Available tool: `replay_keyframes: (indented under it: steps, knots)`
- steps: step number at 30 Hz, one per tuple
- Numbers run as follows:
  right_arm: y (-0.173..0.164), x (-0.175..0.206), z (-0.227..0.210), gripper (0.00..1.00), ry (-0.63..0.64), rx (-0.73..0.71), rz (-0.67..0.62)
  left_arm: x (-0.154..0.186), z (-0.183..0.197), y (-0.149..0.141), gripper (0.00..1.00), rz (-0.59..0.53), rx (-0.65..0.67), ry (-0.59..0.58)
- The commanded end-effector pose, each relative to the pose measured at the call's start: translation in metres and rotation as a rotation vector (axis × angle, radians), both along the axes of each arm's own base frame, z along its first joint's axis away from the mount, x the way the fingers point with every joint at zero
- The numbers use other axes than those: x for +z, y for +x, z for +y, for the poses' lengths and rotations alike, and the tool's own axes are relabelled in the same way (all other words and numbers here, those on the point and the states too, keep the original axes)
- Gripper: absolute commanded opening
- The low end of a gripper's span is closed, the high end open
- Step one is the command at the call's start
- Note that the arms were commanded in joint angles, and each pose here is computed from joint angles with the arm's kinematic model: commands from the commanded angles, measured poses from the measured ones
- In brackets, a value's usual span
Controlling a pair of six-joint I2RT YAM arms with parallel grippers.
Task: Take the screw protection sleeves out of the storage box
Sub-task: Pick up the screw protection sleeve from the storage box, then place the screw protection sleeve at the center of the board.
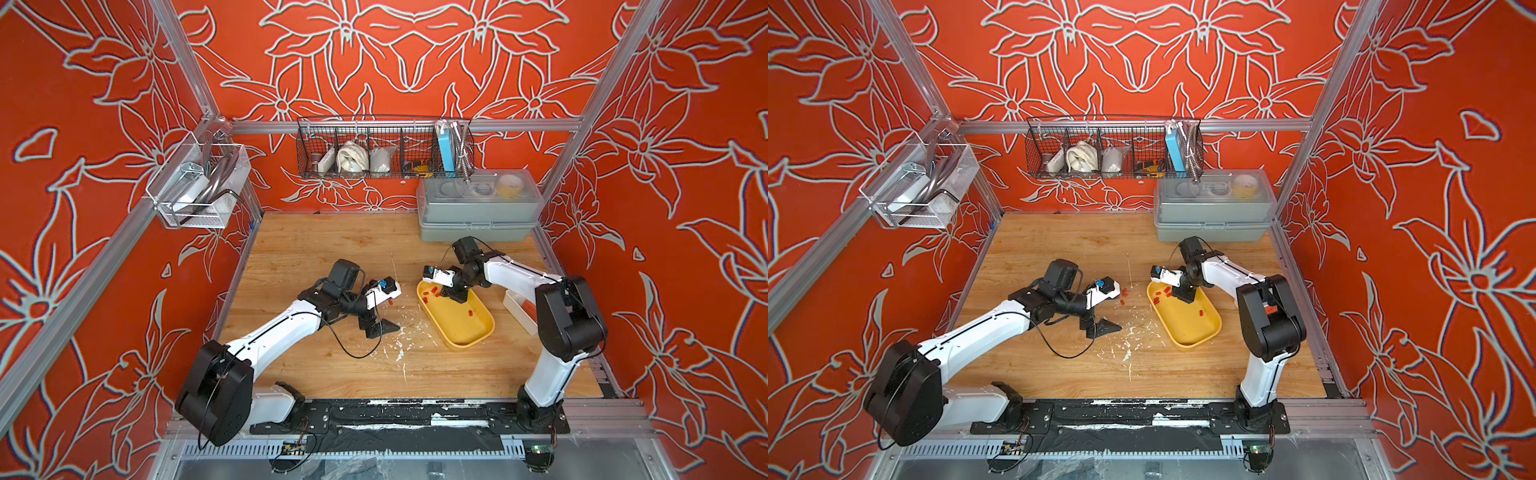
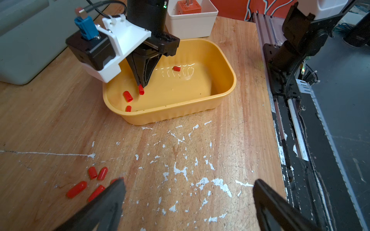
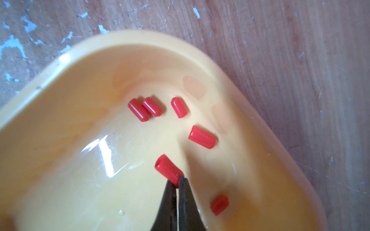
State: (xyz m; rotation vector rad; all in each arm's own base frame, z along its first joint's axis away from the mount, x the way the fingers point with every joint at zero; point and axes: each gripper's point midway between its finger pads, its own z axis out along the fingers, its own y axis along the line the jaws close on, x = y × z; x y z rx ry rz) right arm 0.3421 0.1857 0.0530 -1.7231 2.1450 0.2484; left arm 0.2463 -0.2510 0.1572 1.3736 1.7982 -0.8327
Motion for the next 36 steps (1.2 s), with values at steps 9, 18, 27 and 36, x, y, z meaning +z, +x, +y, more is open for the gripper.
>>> replay_keyframes:
  steps: [9, 18, 27, 36]
  knots:
    - [-0.019, 0.058, 0.008, 0.0, 0.119, -0.074, -0.012, 0.011, 0.018, 0.023, 0.98, -0.065, 0.117, 0.04]
    - [-0.041, 0.095, 0.059, 0.0, 0.165, -0.038, -0.038, 0.049, 0.076, 0.08, 0.98, -0.09, 0.433, -0.033]
    - [-0.04, 0.047, 0.131, 0.0, 0.054, -0.002, -0.004, 0.059, 0.128, 0.119, 0.98, -0.145, 0.724, 0.001]
    - [-0.022, -0.012, 0.172, 0.0, -0.068, -0.04, -0.005, 0.065, 0.139, 0.121, 0.98, -0.181, 0.768, 0.012]
